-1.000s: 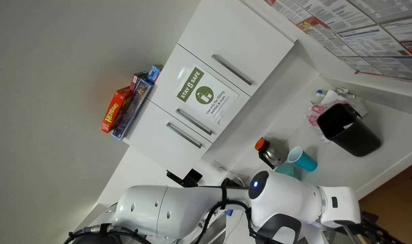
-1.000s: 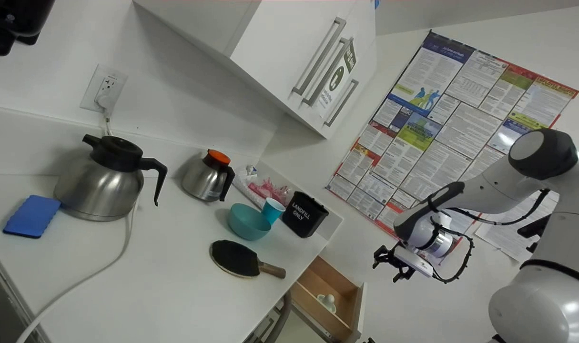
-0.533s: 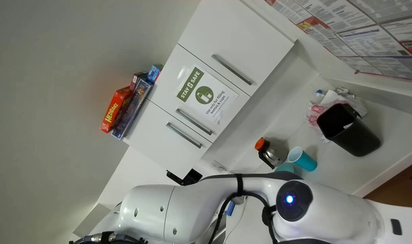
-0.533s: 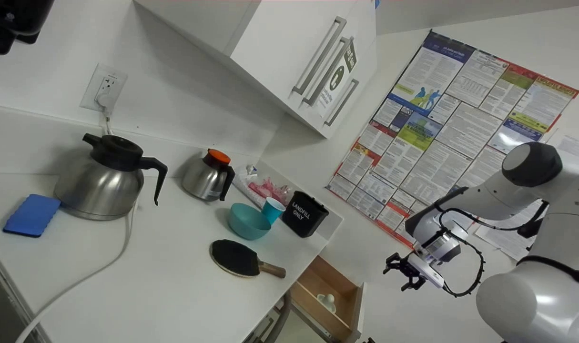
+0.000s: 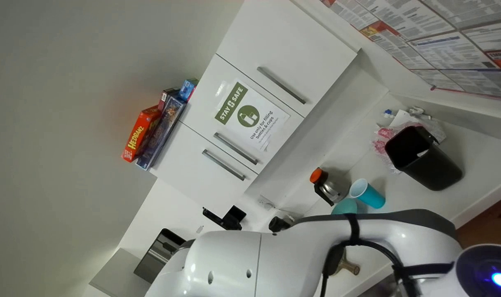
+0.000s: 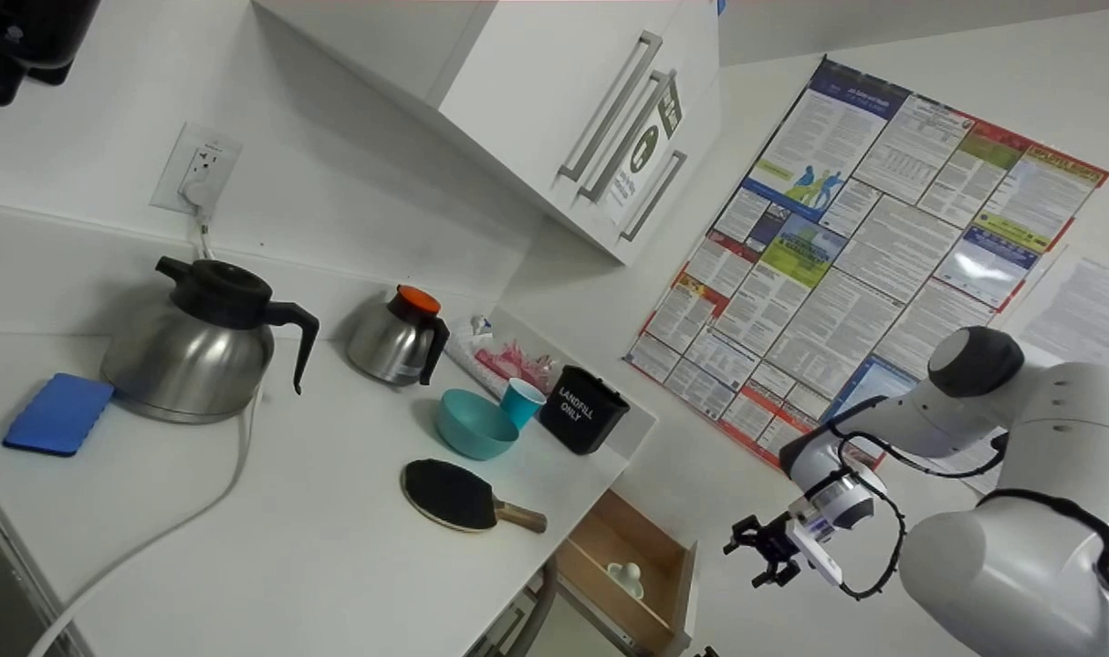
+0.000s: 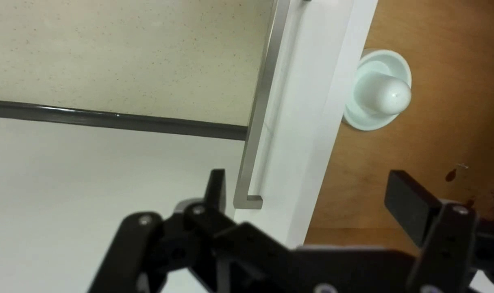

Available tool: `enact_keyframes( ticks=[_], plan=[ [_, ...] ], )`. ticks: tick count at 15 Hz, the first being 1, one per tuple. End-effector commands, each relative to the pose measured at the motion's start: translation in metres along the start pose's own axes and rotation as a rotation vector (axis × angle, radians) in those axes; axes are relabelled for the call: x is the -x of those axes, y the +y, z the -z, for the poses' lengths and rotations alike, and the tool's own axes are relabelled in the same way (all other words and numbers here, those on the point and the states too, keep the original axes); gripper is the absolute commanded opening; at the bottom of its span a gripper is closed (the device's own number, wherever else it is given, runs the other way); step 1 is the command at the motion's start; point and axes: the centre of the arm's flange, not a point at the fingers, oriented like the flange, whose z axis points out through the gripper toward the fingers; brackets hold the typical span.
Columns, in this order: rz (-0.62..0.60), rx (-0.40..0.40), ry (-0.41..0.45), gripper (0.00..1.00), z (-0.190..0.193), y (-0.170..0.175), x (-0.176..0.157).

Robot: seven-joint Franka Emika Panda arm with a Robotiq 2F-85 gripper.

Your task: Put the white object in the open drawer and close the drawer, pour the contents of the blue cup into the blue bowl

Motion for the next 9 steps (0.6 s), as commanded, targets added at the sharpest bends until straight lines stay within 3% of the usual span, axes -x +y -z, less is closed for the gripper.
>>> enact_keyframes(
  ticks=[1,4,7,8,9],
  plan=[
    [-0.003,-0.009,-0.007,1.0,-0.01,0.003,-0.002],
    [-0.004,-0.015,-0.013,1.0,-0.022,0.006,-0.007],
    [-0.052,-0.075,-0.022,1.0,-0.034,0.0,-0.013],
    [-0.067,-0.091,-0.03,0.75,-0.04,-0.001,-0.012],
    [-0.077,-0.104,-0.031,0.74,-0.045,-0.002,-0.011]
  ],
)
